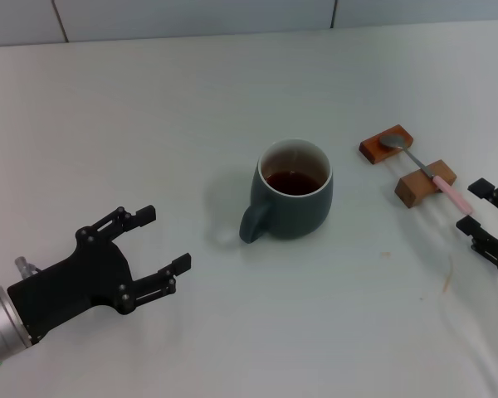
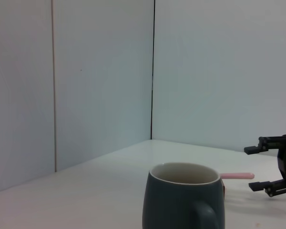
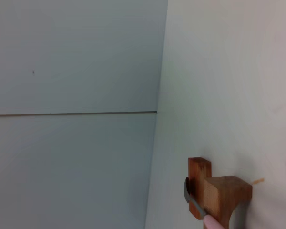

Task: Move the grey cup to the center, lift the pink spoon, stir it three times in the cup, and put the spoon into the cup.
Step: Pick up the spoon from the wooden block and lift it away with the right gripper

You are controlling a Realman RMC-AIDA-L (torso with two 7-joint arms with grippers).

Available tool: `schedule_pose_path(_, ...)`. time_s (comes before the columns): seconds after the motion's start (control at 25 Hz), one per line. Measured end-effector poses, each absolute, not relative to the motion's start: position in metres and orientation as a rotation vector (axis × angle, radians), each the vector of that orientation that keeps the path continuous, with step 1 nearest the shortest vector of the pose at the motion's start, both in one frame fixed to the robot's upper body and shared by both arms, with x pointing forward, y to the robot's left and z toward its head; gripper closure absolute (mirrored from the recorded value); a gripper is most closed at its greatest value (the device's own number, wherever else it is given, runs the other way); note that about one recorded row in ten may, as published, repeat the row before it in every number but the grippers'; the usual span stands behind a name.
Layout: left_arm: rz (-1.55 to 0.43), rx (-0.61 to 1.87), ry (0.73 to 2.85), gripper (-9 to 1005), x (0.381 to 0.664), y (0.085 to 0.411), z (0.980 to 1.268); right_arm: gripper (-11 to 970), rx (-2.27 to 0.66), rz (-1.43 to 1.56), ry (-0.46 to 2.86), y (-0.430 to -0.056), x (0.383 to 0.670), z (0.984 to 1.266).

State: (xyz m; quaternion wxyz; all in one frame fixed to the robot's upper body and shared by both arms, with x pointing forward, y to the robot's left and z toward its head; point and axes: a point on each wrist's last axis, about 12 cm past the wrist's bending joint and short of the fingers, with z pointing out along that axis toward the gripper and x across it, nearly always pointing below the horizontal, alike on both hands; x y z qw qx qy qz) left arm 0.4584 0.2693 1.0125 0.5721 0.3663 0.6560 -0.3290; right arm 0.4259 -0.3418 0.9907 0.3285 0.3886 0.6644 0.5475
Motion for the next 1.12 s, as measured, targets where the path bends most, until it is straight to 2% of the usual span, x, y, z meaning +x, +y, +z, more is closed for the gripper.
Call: schedule_pose_path(1.12, -0.763, 0.825, 1.537, 154, 0.457, 0.273, 1.013, 208, 0.983, 1.414, 1.773, -0.335, 0.451, 0.994)
